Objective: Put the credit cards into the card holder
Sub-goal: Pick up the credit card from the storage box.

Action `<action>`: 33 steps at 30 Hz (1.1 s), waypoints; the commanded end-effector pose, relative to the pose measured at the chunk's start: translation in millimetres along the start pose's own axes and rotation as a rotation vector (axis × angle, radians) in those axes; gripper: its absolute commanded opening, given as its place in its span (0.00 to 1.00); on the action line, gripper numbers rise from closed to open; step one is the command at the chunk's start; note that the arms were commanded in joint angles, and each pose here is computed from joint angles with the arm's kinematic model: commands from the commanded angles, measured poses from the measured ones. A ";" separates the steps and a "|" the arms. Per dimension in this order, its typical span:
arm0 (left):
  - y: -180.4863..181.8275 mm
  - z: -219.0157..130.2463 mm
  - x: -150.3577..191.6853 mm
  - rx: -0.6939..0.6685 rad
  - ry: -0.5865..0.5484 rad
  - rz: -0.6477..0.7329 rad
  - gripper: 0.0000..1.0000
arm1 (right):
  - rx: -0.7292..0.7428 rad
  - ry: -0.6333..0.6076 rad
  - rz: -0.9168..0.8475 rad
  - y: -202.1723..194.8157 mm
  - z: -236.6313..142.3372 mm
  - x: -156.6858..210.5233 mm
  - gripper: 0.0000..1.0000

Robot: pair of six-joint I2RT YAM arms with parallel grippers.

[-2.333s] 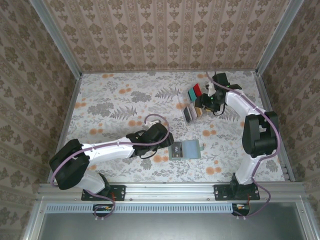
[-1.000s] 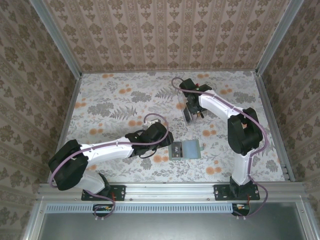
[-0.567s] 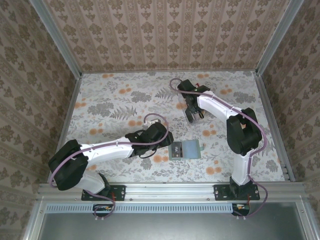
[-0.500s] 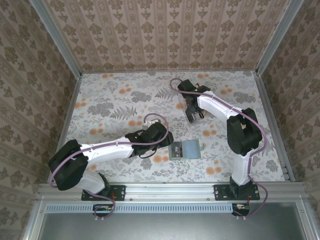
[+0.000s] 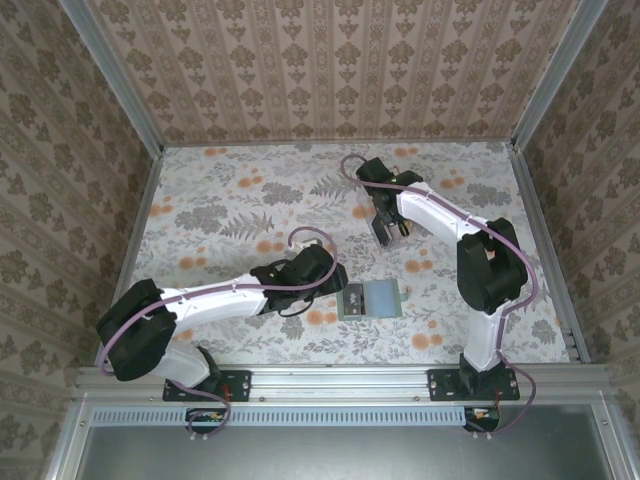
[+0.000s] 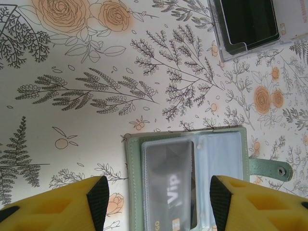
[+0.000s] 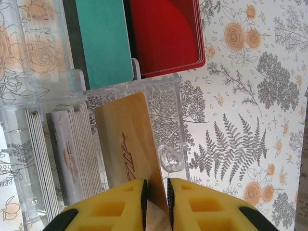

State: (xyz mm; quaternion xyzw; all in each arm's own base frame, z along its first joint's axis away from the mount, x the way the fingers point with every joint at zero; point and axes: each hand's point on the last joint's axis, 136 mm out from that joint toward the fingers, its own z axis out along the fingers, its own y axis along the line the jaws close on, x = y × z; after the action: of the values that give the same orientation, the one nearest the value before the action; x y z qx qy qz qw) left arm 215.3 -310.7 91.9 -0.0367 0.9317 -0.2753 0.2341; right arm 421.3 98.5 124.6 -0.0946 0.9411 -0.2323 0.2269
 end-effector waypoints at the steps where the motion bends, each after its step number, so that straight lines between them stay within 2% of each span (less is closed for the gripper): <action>1: -2.3 -3.8 -1.1 0.015 -0.002 -0.004 0.60 | 0.033 -0.027 0.012 -13.8 -11.4 -1.3 0.17; 11: -4.8 -4.0 -1.8 0.016 0.001 -0.001 0.60 | -0.042 -0.027 0.022 -10.8 -25.6 -0.5 0.15; 20: -5.8 -5.1 -3.2 0.017 -0.001 -0.004 0.60 | -0.183 -0.060 0.078 -10.0 -54.6 3.6 0.07; 25: -13.1 -6.1 -6.2 0.043 -0.003 -0.005 0.61 | -0.374 -0.082 0.174 -2.2 -75.0 7.8 0.04; 33: -17.2 -8.3 -14.5 0.109 -0.023 -0.052 0.61 | -0.769 -0.097 0.412 20.6 -101.5 33.9 0.00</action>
State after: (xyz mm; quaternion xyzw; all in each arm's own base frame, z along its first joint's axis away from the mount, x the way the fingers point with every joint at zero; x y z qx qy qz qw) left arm 219.3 -316.0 98.1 -0.0410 0.9252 -0.2977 0.2317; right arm 353.9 120.9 176.1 -0.0196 0.9606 0.0702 0.2681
